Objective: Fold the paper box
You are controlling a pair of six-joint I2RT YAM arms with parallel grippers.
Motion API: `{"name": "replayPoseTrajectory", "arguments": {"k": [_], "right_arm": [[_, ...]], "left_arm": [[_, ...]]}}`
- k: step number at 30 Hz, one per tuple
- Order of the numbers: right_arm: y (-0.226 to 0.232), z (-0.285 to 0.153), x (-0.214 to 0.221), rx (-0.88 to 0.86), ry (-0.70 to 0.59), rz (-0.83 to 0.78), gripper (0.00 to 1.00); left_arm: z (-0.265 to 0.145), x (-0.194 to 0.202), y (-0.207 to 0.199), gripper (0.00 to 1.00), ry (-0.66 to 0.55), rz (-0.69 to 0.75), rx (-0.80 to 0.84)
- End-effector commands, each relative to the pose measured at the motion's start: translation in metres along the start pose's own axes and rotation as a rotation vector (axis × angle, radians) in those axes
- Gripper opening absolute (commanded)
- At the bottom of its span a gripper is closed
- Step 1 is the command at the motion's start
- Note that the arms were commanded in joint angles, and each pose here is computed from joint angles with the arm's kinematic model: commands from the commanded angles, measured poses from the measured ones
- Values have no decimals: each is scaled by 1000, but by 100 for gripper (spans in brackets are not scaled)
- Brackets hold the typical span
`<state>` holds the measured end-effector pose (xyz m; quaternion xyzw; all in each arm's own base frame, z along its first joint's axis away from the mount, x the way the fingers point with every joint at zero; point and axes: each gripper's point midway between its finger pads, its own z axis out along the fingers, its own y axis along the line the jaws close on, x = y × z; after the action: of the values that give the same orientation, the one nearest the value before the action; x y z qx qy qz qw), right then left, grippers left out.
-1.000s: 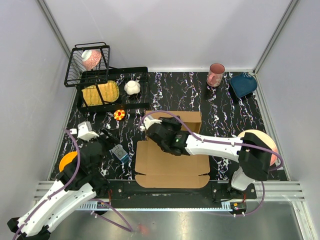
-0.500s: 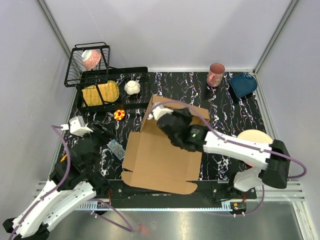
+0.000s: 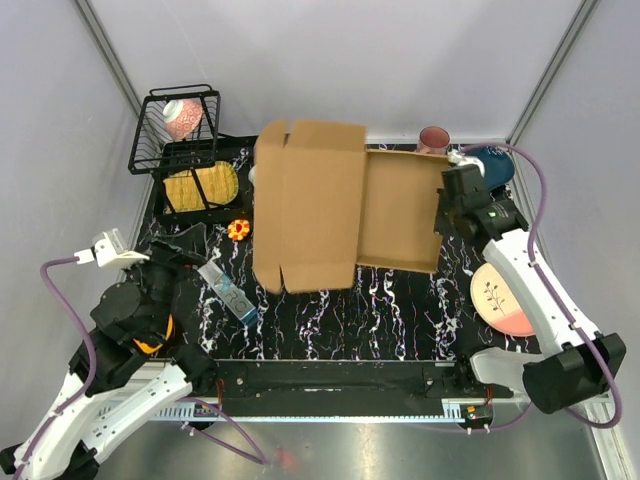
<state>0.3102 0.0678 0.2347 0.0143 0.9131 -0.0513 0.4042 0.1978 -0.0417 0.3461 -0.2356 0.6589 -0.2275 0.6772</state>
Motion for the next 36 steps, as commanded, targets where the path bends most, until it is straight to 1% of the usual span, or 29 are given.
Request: {"name": "replayPoseTrajectory", "arguments": {"k": [1, 2, 3, 5, 6, 7, 8, 9, 10, 11, 12, 13, 14, 15, 16, 17, 20, 23, 25, 26, 27, 29, 30, 34, 36], "right_arm": [[44, -3, 40, -303, 214, 517, 0], [46, -1, 44, -313, 233, 584, 0], [51, 3, 52, -316, 268, 704, 0], [59, 11, 69, -314, 319, 811, 0], [62, 12, 72, -299, 349, 914, 0], [63, 15, 80, -275, 377, 959, 0], [61, 20, 93, -237, 404, 994, 0], [65, 20, 96, -208, 419, 1065, 0], [65, 22, 101, -175, 422, 1093, 0], [60, 25, 107, -119, 408, 1110, 0], [61, 25, 110, -69, 418, 1187, 0], [74, 19, 114, -73, 430, 1180, 0], [74, 21, 112, -34, 389, 1184, 0], [79, 22, 115, 21, 394, 1242, 0], [95, 17, 121, 19, 404, 1206, 0], [100, 23, 122, 66, 410, 1217, 0], [122, 33, 137, 140, 477, 1132, 0], [133, 41, 155, 185, 547, 1067, 0], [139, 43, 164, 167, 557, 1072, 9], [143, 45, 170, 131, 555, 1095, 13], [145, 46, 173, 115, 554, 1097, 26], [144, 43, 172, 82, 541, 1077, 37], [142, 41, 169, 72, 528, 1054, 45], [128, 21, 145, 17, 437, 977, 62], [118, 7, 132, -27, 386, 926, 64]], "left_arm": [[-6, -9, 9, 76, -42, -25, -17], [-7, -11, 12, 76, -51, -29, -24], [-8, -15, 11, 75, -60, -39, -23], [-8, -15, 12, 74, -61, -43, -24], [-8, -13, 11, 72, -57, -41, -20], [-6, -9, 11, 71, -47, -35, -17], [-3, 2, 8, 70, -20, -26, 0], [-1, 10, 5, 68, -1, -20, 17], [1, 19, 3, 68, 20, -21, 35], [4, 40, 1, 67, 58, -43, 64], [6, 51, 0, 67, 77, -57, 79], [8, 61, -1, 67, 92, -71, 96], [10, 79, 0, 66, 115, -102, 118], [11, 87, 1, 67, 127, -117, 124], [12, 94, 1, 67, 137, -126, 132], [13, 103, 1, 67, 154, -128, 143], [13, 110, 2, 68, 173, -101, 149], [10, 112, 5, 68, 184, -74, 150], [9, 114, 8, 69, 192, -58, 142], [9, 119, 12, 69, 202, -54, 131], [9, 120, 13, 69, 205, -54, 131], [8, 126, 18, 69, 214, -54, 127], [8, 127, 19, 69, 215, -51, 126], [8, 119, 25, 71, 181, -24, 102], [9, 115, 27, 72, 171, 1, 89]]}}
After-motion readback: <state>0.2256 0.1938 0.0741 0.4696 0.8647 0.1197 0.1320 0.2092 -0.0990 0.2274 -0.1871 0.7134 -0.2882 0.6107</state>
